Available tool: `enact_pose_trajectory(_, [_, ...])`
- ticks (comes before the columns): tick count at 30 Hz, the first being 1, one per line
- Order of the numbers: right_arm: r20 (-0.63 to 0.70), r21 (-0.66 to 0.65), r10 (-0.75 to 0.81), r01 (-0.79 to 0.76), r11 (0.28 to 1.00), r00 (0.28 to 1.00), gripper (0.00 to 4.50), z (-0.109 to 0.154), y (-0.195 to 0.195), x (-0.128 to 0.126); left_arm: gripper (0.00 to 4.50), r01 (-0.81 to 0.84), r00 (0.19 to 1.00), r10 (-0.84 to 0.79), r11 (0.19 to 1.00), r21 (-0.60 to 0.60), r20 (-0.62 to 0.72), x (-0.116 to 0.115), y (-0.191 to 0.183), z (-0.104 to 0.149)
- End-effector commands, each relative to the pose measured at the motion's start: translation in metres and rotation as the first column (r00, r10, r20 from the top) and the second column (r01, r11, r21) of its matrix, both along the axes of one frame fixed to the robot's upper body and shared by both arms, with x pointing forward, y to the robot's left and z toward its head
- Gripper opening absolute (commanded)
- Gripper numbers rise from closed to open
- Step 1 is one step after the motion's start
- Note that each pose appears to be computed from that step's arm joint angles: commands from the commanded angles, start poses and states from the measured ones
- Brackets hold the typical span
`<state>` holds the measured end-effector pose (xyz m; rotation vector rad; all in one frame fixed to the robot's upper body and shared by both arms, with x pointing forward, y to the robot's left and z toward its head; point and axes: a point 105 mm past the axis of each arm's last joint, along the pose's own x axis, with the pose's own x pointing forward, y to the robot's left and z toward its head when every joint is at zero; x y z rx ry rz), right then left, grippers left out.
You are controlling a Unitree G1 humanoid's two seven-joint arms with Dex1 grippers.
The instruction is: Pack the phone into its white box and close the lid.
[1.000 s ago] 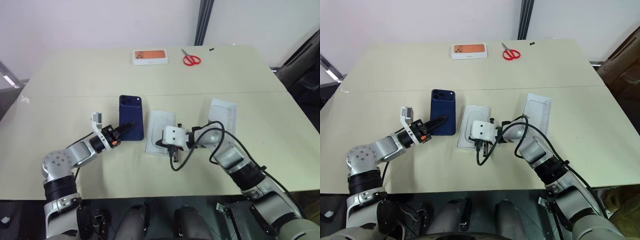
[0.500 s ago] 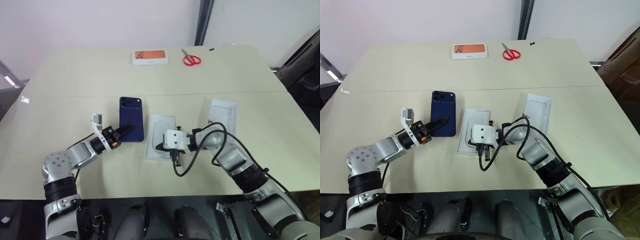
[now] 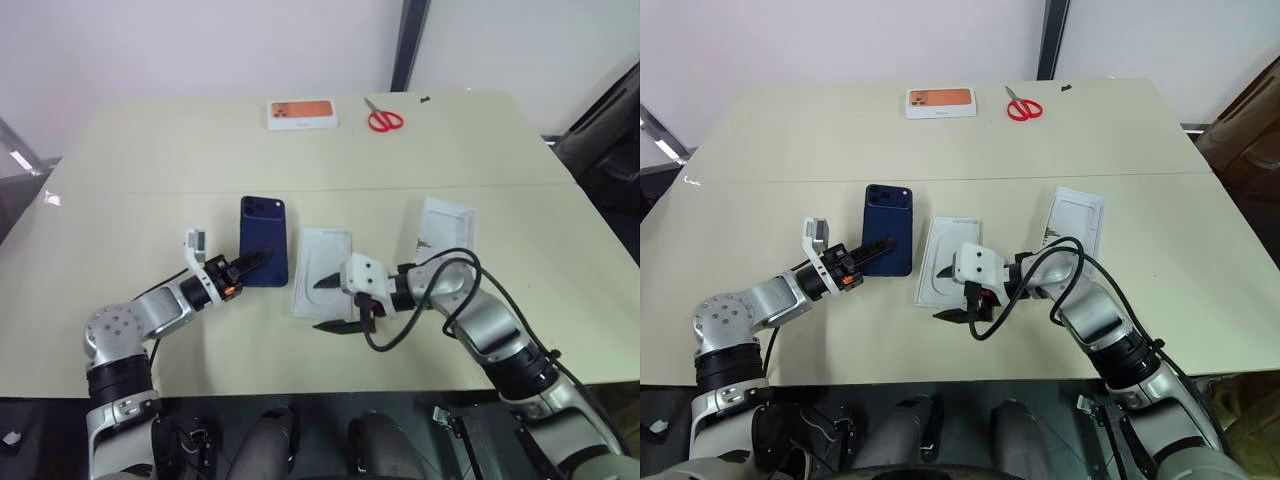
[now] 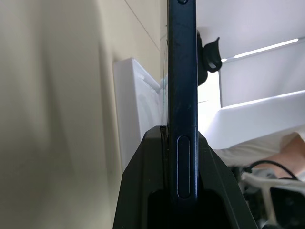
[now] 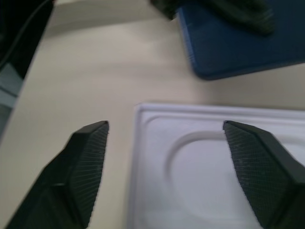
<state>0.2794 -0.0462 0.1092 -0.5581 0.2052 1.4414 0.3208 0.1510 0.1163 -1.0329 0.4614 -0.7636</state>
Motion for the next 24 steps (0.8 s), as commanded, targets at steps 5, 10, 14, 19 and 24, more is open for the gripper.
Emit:
enact_pose_trajectory(5, [0.078, -0.018, 0.041, -0.039, 0.999, 0.996, 3.53, -0.003, 0.007, -0.004, 0.0, 0.005, 0.998, -0.004, 1.0, -0.022, 0.065, 0.001, 0.002, 0.016])
enact_pose_trajectory(10, [0.1, -0.051, 0.059, -0.054, 0.997, 0.993, 1.34, -0.01, 0.003, -0.005, 0.0, 0.007, 0.998, -0.005, 1.0, -0.016, 0.068, 0.001, 0.001, 0.016])
enact_pose_trajectory(14, [0.109, -0.055, 0.06, -0.054, 0.997, 0.992, 0.88, -0.012, 0.003, -0.005, 0.0, 0.005, 0.998, -0.005, 1.0, -0.011, 0.067, -0.001, 0.002, 0.015])
enact_pose_trajectory(19, [0.093, -0.052, 0.059, -0.054, 0.997, 0.994, 0.31, -0.014, 0.003, -0.004, 0.0, 0.004, 0.998, -0.003, 1.0, -0.01, 0.067, 0.0, 0.002, 0.015])
enact_pose_trajectory(24, [0.077, -0.039, 0.065, -0.062, 0.997, 0.995, 0.06, -0.012, 0.004, -0.006, 0.0, 0.007, 0.998, -0.006, 1.0, -0.008, 0.066, -0.001, 0.001, 0.015])
